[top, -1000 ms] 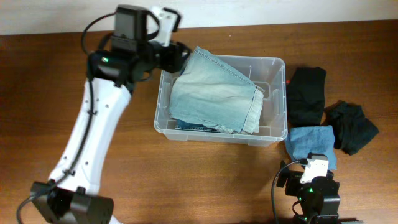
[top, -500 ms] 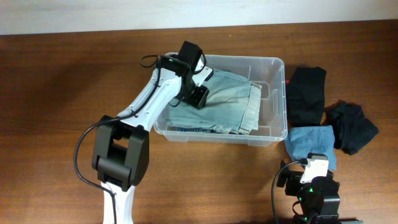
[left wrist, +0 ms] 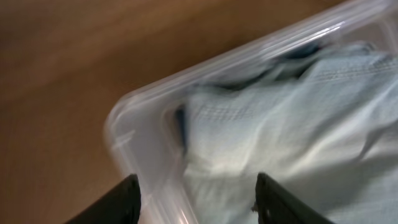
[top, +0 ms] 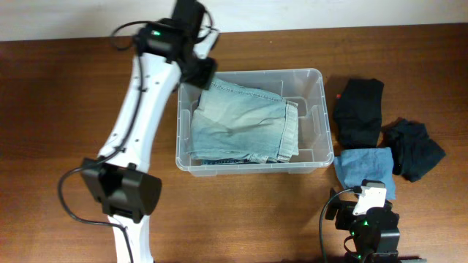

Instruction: Pack container

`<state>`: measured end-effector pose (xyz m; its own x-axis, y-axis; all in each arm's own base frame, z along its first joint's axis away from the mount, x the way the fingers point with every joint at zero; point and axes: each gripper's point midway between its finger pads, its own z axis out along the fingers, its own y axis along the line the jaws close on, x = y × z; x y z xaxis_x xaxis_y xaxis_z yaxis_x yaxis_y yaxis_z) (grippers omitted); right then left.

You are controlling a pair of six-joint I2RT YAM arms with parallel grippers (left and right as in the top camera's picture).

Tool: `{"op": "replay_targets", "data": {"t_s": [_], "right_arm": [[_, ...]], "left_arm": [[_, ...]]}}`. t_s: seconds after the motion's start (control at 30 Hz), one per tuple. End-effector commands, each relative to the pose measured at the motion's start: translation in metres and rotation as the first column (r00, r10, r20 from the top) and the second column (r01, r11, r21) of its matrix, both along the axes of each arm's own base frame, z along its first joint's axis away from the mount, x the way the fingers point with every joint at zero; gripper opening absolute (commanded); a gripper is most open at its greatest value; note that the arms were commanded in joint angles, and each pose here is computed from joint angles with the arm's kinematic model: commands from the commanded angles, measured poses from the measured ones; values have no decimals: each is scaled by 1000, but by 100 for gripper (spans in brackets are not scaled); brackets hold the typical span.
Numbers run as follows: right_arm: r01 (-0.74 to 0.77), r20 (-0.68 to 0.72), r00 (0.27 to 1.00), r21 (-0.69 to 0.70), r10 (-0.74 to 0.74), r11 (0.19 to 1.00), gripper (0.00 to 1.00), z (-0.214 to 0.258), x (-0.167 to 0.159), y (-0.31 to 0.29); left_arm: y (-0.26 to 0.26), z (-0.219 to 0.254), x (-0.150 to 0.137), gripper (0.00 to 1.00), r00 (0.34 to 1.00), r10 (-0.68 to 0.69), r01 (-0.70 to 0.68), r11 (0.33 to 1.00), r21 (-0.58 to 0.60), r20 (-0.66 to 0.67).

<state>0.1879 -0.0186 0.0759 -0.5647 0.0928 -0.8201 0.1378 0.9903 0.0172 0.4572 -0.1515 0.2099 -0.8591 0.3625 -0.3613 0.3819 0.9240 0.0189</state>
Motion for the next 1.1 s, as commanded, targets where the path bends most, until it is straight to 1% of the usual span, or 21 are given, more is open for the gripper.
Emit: {"op": "replay_targets", "data": {"t_s": [0.0, 0.03, 0.07, 0.17, 0.23, 0.37, 0.4, 0.43, 0.47, 0.57, 0.63, 0.8, 0.93, 1.03, 1.07], "right_arm": [[10, 2, 1000, 5, -10, 1000, 98, -1, 0, -1], [10, 2, 1000, 5, -10, 1000, 98, -1, 0, -1], [10, 2, 1000, 5, -10, 1000, 98, -1, 0, -1], [10, 2, 1000, 5, -10, 1000, 98, -1, 0, -1], [10, 2, 1000, 5, -10, 1000, 98, -1, 0, -1], [10, 2, 1000, 5, -10, 1000, 98, -1, 0, -1], [10, 2, 1000, 5, -10, 1000, 98, -1, 0, -1], [10, 2, 1000, 5, -10, 1000, 98, -1, 0, -1], [10, 2, 1000, 5, -10, 1000, 98, -1, 0, -1], [10, 2, 1000, 5, -10, 1000, 99, -1, 0, -1], [10, 2, 1000, 5, -10, 1000, 98, -1, 0, -1], [10, 2, 1000, 5, -10, 1000, 98, -1, 0, -1], [10, 2, 1000, 5, -10, 1000, 98, -1, 0, -1], [10, 2, 1000, 5, -10, 1000, 98, -1, 0, -1], [10, 2, 1000, 5, -10, 1000, 99, -1, 0, -1]], "left_arm": [[45, -10, -17, 59, 981, 159, -156, 987, 38, -114], [58, -19, -21, 59, 966, 209, -205, 978, 43, -151], [61, -23, -21, 59, 961, 221, -218, 975, 36, -165], [58, -51, -16, 59, 954, 212, -224, 974, -38, -212], [52, -72, -16, 59, 951, 200, -221, 973, -65, -237], [43, -97, -16, 59, 948, 179, -213, 972, -104, -261], [43, -102, -17, 54, 948, 180, -213, 972, -102, -263], [45, -105, -16, 45, 947, 185, -216, 972, -97, -262], [54, -109, -14, 33, 947, 205, -228, 972, -65, -247], [86, -110, -3, 7, 942, 280, -280, 960, 28, -186], [101, -110, 1, 6, 936, 310, -307, 951, 45, -168], [129, -107, 16, 3, 922, 368, -368, 930, 24, -119], [146, -107, 15, 1, 908, 401, -400, 916, 28, -126], [154, -107, 15, 1, 900, 416, -416, 909, 29, -127], [157, -107, 16, 6, 899, 420, -420, 907, 27, -123]]}}
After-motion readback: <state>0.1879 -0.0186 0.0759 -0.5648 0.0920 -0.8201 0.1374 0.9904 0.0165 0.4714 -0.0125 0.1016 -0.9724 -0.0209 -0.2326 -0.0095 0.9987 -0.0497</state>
